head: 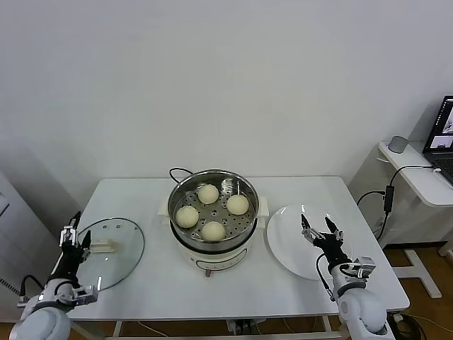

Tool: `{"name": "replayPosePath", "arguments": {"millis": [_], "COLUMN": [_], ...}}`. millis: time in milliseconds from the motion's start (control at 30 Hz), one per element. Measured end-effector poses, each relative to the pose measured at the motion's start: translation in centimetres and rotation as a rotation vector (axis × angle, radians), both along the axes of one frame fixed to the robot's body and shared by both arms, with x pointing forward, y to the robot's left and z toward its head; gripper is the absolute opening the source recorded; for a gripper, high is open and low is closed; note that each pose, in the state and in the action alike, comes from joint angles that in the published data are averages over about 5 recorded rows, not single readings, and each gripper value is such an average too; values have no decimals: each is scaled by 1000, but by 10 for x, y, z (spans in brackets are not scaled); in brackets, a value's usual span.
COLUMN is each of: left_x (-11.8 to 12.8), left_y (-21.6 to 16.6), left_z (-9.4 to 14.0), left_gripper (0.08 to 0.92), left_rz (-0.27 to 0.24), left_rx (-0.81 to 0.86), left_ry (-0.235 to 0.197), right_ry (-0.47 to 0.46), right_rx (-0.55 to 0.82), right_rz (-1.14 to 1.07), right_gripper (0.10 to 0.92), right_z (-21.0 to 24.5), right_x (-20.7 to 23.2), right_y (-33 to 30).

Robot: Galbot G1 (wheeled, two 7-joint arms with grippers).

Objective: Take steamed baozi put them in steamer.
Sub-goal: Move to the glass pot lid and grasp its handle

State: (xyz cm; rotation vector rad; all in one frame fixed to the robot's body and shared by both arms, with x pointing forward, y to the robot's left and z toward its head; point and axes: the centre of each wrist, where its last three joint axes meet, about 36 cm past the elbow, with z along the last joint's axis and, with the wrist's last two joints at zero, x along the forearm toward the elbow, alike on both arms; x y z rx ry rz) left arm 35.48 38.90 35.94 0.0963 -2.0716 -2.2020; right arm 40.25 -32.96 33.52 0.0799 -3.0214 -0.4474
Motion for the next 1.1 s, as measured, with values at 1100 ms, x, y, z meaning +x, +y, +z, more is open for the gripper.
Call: {"name": "replayPosePath", "arguments": {"millis": [1100], "left_x": [10], "left_y": [23], "left_z": [-62], "left_gripper": [823], "left_rz": [-51], "left_rx": [133], "left_ry": [130], "right_ry": [48], "right_rx": [16], "right_rz": [-9], "right_gripper": [823], "right_z": [-21], "right_x": [-12], "right_y": [16]}}
